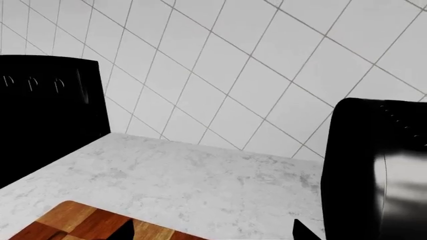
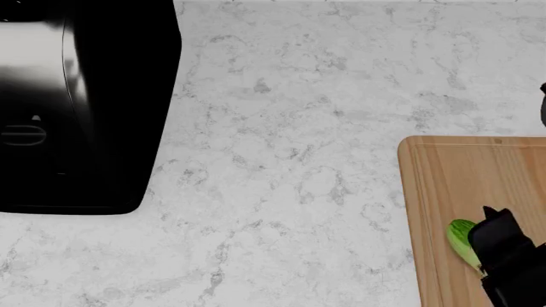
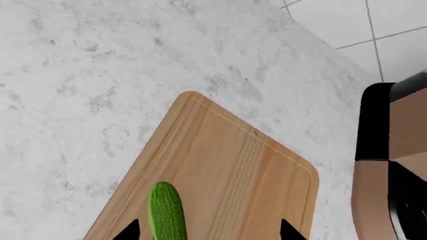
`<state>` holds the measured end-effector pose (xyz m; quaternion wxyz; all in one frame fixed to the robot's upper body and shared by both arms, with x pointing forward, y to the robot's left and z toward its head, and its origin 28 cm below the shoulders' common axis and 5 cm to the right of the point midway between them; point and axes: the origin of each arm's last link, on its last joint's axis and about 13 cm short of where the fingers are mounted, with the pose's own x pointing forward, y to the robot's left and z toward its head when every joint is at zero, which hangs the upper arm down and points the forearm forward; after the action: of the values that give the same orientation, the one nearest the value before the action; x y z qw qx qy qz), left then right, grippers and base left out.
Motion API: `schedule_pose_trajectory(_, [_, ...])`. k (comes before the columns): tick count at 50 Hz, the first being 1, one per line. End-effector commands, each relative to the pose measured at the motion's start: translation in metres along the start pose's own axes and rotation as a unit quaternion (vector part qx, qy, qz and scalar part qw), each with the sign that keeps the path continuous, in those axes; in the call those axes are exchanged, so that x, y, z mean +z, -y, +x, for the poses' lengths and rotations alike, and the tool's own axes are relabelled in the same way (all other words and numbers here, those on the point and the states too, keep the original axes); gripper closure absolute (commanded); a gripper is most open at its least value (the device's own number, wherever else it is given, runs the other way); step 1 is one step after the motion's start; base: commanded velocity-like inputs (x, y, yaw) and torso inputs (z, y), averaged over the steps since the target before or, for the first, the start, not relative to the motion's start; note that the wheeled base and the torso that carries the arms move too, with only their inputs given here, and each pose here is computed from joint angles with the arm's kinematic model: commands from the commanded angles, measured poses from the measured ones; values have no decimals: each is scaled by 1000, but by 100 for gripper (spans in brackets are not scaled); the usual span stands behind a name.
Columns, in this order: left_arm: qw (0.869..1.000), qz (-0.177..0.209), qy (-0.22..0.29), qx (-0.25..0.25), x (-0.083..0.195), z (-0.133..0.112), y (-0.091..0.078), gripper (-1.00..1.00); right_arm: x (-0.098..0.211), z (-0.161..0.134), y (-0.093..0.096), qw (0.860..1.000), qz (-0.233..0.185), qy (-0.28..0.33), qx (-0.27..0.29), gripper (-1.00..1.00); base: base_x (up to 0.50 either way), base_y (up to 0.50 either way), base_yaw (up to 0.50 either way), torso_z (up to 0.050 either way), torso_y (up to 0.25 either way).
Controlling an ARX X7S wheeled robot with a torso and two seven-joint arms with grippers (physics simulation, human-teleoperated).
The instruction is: Place the pickle and the onion on separate cutting boards.
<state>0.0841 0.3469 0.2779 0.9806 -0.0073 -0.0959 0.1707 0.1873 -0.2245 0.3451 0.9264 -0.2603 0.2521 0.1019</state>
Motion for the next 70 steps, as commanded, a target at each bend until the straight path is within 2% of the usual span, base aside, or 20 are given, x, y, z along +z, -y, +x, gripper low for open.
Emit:
schedule_pose_trajectory(1, [1000,-11,5,-9,1,-2,0,-100,8,-13,-3,996,41,83,-14,-100,0,0,0,0,0])
schedule_pose_trajectory(4, [1000,-9,9,-4,0,-2,-2,-100,5,-10,-5,992,52,107,-41,-100,0,0,0,0,0])
schedule_pose_trajectory(7, [1000,-10,8,-8,1,-2,1,-100,-1,-7,-14,984,98,144,-37,-100,0,0,0,0,0])
schedule_pose_trajectory(10, [1000,-10,8,-11,2,-3,2,-100,-5,-5,-20,979,123,162,-35,-100,0,0,0,0,0])
schedule_pose_trajectory(13, [1000,-11,9,-9,1,-2,1,-100,-9,-6,-28,964,156,208,-46,-100,0,0,0,0,0])
schedule_pose_trajectory(15, [1000,-14,10,-3,3,-2,1,-100,-12,-5,-33,960,164,223,-49,-100,0,0,0,0,0])
schedule_pose_trajectory(17, [1000,-19,17,0,7,-1,3,-100,-13,-6,-40,955,163,241,-51,-100,0,0,0,0,0])
schedule_pose_trajectory(20, [1000,-3,19,-4,6,3,6,-100,-11,-7,-44,949,161,265,-62,-100,0,0,0,0,0])
schedule_pose_trajectory(23, [999,-5,43,6,26,4,4,-100,-8,-12,-43,943,170,278,-67,-100,0,0,0,0,0])
schedule_pose_trajectory(25, [998,3,58,10,41,2,3,-100,-6,-16,-40,943,138,283,-108,-100,0,0,0,0,0])
schedule_pose_trajectory(26, [998,7,64,11,48,2,3,-100,-3,-21,-40,938,154,295,-97,-100,0,0,0,0,0])
schedule_pose_trajectory(27, [998,11,69,8,52,2,4,-100,-1,-25,-39,935,152,303,-105,-100,0,0,0,0,0])
schedule_pose_trajectory(33, [996,15,90,-5,66,10,11,-100,0,-30,-41,933,150,310,-104,-100,0,0,0,0,0])
schedule_pose_trajectory(37, [995,13,101,-12,77,14,15,-100,3,-32,-36,926,166,321,-113,-100,0,0,0,0,0])
schedule_pose_trajectory(46, [991,-18,126,-26,92,26,20,-100,7,-36,-35,925,161,324,-118,-100,0,0,0,0,0])
schedule_pose_trajectory(51, [992,-34,119,-22,91,37,21,-100,10,-35,-34,926,157,323,-119,-100,0,0,0,0,0])
schedule_pose_trajectory(64, [989,-34,137,-34,111,52,31,-100,13,-39,-29,923,154,326,-136,-100,0,0,0,0,0])
schedule_pose_trajectory(70, [986,-33,157,-47,116,53,26,-100,13,-40,-26,923,152,325,-142,-100,0,0,0,0,0])
